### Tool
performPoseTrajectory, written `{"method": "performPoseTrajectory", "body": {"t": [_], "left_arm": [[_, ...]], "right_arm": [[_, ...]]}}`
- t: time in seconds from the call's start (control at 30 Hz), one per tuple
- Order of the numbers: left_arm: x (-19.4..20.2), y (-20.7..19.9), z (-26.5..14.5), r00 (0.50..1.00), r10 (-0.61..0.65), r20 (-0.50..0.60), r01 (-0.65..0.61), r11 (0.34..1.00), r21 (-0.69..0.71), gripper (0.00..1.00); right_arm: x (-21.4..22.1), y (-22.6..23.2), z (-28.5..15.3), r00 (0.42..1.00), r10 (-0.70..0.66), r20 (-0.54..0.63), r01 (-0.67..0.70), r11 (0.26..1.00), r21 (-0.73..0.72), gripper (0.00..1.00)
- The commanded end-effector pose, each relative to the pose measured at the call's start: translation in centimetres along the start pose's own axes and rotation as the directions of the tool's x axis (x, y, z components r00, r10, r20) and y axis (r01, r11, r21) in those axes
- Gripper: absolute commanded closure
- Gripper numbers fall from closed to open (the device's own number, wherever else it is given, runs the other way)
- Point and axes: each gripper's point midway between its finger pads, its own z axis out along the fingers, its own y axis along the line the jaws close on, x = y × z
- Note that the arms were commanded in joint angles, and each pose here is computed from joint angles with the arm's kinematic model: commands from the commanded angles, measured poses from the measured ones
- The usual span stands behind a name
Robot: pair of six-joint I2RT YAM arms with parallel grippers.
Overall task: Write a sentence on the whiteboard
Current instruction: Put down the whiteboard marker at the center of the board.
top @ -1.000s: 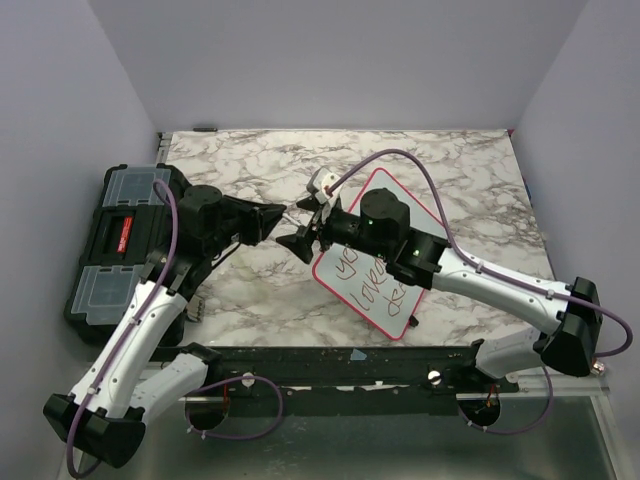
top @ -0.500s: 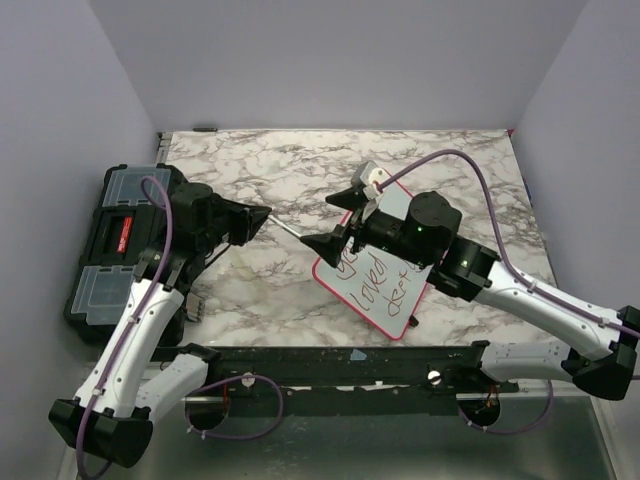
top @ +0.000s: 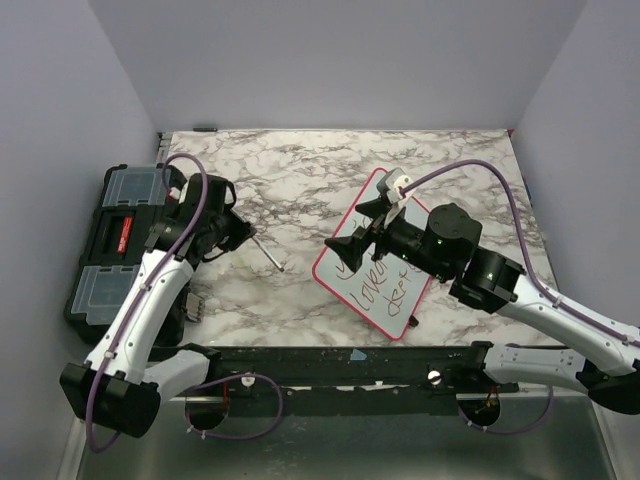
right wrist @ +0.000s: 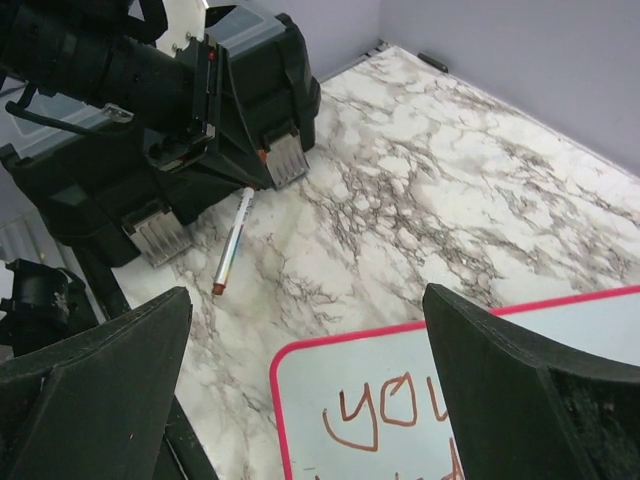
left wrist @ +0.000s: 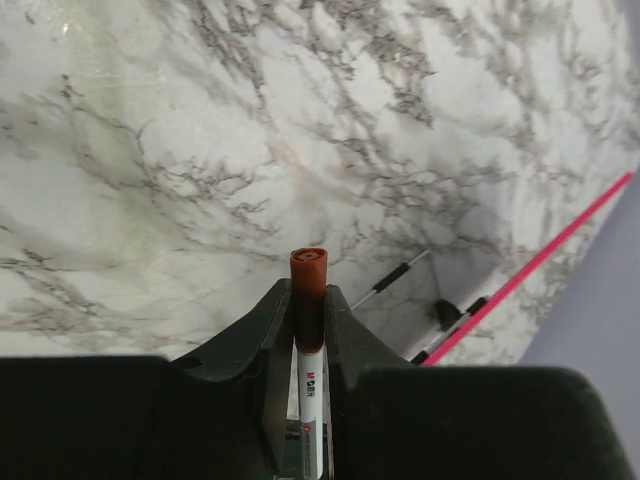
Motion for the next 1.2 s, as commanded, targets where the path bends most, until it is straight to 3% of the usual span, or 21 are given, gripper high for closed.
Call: {"method": "performPoseTrajectory", "body": {"t": [0.0, 0.47, 1.07, 1.17], "left_arm": [[1.0, 3.0, 1.3, 0.973, 0.211, -0.089, -0.219, 0.97, -0.1, 1.0], [4.5, 8.0, 8.1, 0.919, 0.293, -0.264, -0.351, 0.913, -0.21, 1.0], [9.3, 8.6, 14.5, 0.83, 0.417, -0.371, -0.513, 0.832, -0.213, 1.0], [9.9, 8.5, 15.0, 0.821, 0.437, -0.367, -0.527, 0.827, -0.195, 0.91]], "right_arm": [[1.7, -1.0, -1.0, 0.998, 0.026, -0.056, -0.023, 0.998, 0.063, 0.0], [3.2, -2.9, -3.5, 0.995, 0.076, -0.066, -0.064, 0.983, 0.173, 0.0], [5.9, -7.9, -8.6, 0.989, 0.145, -0.024, -0.119, 0.886, 0.448, 0.0], [6.1, -8.5, -9.5, 0.99, 0.142, -0.018, -0.116, 0.87, 0.479, 0.0]]}}
